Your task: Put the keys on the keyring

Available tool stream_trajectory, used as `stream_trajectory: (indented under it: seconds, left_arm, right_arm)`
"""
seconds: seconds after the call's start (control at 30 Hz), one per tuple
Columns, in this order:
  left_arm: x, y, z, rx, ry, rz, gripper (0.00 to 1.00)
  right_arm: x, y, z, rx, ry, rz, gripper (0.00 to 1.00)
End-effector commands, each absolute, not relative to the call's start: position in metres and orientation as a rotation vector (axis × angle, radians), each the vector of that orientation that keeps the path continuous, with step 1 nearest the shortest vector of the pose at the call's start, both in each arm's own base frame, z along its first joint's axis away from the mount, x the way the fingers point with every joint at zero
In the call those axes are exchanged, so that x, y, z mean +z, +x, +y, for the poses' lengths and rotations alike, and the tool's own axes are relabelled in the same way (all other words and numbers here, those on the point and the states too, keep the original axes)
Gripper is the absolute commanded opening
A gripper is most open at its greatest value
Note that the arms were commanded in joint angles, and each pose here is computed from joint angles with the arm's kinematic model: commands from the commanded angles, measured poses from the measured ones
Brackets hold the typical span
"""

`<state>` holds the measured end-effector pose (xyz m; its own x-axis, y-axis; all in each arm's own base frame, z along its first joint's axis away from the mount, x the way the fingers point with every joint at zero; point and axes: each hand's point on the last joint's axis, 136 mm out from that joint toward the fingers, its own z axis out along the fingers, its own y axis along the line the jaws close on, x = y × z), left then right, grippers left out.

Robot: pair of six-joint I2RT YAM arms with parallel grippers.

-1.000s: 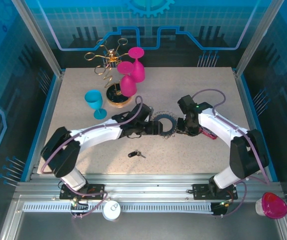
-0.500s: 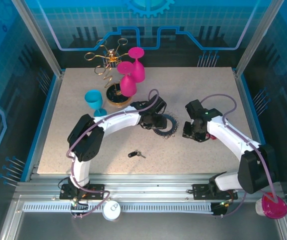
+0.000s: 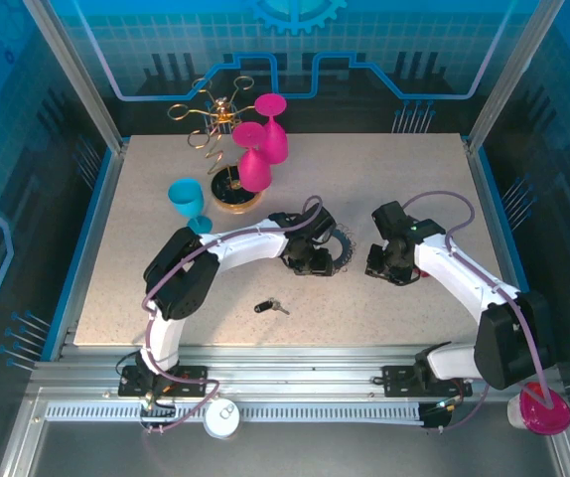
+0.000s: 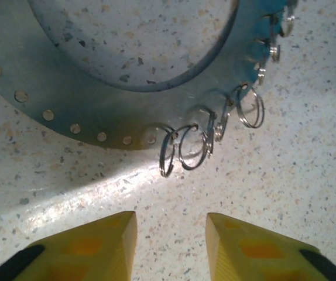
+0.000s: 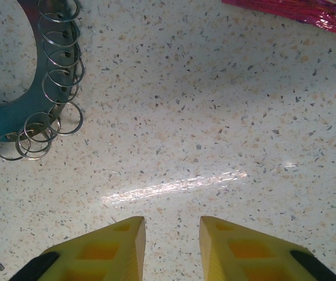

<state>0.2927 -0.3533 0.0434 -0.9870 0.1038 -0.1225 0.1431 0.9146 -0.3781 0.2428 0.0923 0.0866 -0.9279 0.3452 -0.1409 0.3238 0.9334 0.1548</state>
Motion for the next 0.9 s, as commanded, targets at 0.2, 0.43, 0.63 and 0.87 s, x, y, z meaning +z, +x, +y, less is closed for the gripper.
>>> stream_trajectory:
  seconds: [0.2, 0.43, 0.63, 0.87]
  left_arm:
    - [0.032, 0.316, -0.36, -0.627, 0.061, 2.966, 0.3]
    - [0.029, 0.317, -0.369, -0.695, 0.062, 2.972, 0.24]
    - [0.026, 0.318, -0.369, -0.698, 0.06, 2.976, 0.15]
    - [0.034, 0.316, -0.358, -0.65, 0.096, 2.953, 0.01]
  right_arm:
    - [0.089, 0.237, 0.091, 0.227, 0.572, 2.917, 0.31]
    - [0.091, 0.235, 0.09, 0.236, 0.581, 2.909, 0.31]
    - [0.093, 0.236, 0.091, 0.24, 0.581, 2.909, 0.31]
    - [0.096, 0.237, 0.095, 0.267, 0.551, 2.915, 0.3]
